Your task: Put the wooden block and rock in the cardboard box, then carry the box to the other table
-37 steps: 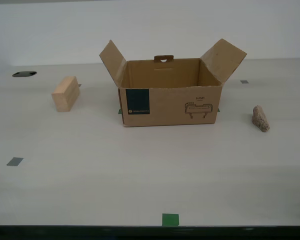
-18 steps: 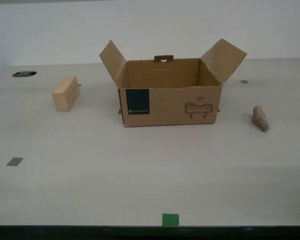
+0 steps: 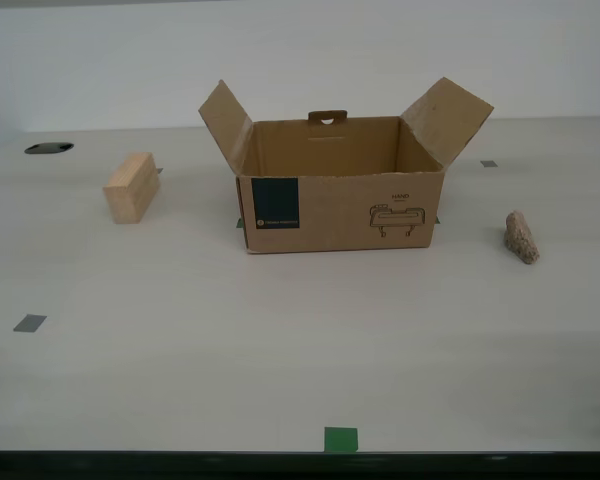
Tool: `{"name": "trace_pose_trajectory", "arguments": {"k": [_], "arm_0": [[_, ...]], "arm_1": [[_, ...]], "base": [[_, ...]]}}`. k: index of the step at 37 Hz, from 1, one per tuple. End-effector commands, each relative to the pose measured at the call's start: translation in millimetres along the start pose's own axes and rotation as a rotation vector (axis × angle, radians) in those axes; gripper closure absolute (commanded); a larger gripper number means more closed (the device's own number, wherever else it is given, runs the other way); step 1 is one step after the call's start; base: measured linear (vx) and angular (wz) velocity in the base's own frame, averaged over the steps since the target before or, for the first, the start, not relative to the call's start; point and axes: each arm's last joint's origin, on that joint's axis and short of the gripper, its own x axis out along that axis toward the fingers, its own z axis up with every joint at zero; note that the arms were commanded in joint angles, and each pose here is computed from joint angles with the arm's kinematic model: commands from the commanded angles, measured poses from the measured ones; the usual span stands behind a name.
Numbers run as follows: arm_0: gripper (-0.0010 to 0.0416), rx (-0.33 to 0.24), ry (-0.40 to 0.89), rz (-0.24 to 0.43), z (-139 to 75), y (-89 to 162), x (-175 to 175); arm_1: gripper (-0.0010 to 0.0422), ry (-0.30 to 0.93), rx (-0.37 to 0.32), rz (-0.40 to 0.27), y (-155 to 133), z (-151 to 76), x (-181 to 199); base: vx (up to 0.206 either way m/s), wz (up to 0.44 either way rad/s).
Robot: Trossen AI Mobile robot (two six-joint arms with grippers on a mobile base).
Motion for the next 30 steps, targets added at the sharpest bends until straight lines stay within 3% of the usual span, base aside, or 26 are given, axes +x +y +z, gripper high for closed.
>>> {"name": "trace_pose_trajectory", "arguments": {"k": [1,30], "arm_0": [[0.0405,0.0,-0.004,0.001,0.6,0.0,0.1],[0.0405,0.0,-0.004,0.001,0.6,0.0,0.1]], "arm_1": [[0.0412,-0.007,0.001,-0.003,-0.2,0.9,0.0],[0.0412,-0.007,0.002,-0.003,-0.1,0.9,0.0]], "base": [[0.0,0.0],[0.0,0.0]]}}
